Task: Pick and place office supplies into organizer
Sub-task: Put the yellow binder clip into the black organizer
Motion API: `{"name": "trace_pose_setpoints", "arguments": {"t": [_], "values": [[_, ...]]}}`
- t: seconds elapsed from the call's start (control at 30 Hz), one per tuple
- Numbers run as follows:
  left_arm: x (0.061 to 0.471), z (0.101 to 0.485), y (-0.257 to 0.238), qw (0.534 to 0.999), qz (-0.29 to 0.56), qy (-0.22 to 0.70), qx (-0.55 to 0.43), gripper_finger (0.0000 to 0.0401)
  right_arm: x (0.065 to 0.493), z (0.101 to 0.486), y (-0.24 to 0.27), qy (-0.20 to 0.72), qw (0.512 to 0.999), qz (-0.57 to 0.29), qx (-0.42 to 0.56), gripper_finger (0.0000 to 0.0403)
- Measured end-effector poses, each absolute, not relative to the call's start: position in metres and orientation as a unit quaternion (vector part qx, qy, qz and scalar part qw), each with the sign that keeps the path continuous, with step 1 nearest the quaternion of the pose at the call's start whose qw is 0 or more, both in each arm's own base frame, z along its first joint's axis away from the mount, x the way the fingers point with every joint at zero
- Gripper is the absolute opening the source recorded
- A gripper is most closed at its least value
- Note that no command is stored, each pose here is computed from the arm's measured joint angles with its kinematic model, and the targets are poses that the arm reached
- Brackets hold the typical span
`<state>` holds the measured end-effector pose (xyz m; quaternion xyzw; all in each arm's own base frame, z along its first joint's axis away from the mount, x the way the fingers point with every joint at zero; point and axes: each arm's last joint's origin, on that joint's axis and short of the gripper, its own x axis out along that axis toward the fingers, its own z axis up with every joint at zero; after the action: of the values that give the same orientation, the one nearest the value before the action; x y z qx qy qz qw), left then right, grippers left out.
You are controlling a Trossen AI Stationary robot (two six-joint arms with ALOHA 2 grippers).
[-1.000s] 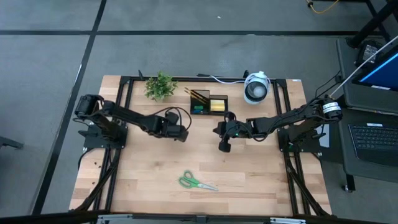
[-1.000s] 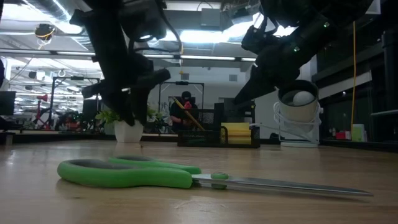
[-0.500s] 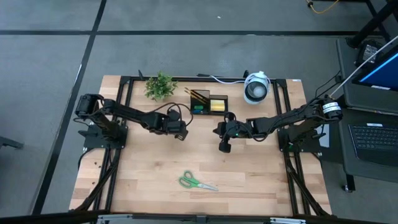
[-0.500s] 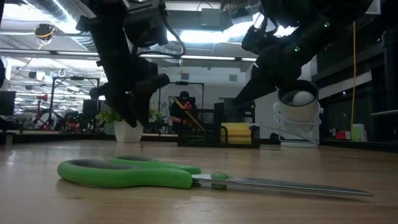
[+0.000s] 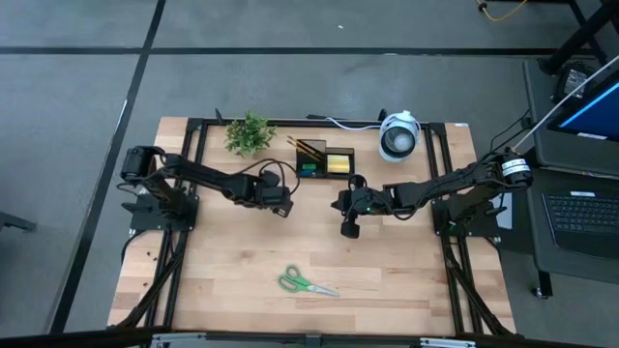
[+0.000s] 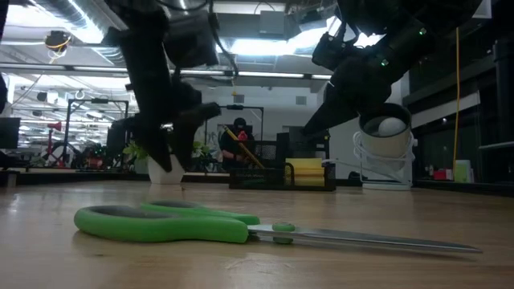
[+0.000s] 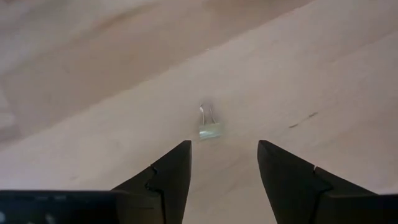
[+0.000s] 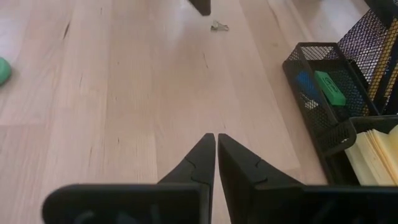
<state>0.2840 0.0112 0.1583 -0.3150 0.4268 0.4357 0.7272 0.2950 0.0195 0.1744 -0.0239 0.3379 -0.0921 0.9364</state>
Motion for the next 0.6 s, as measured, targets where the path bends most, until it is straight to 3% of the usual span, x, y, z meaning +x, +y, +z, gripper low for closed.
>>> {"name": "trace_pose_setpoints", "arguments": {"t": [0.2,0.6], "values": [[0.287,0.135,0.024,0.687,0.438,0.472,-0.337,0.0178,0.295,0.174,0.019,0.338,0.936,-0.092,-0.024,0.0026],[0.291,0.134,0.032,0.685,0.448,0.461,-0.344,0.0178,0.293,0.172,0.019,0.342,0.935,-0.092,-0.026,0.0026]]}}
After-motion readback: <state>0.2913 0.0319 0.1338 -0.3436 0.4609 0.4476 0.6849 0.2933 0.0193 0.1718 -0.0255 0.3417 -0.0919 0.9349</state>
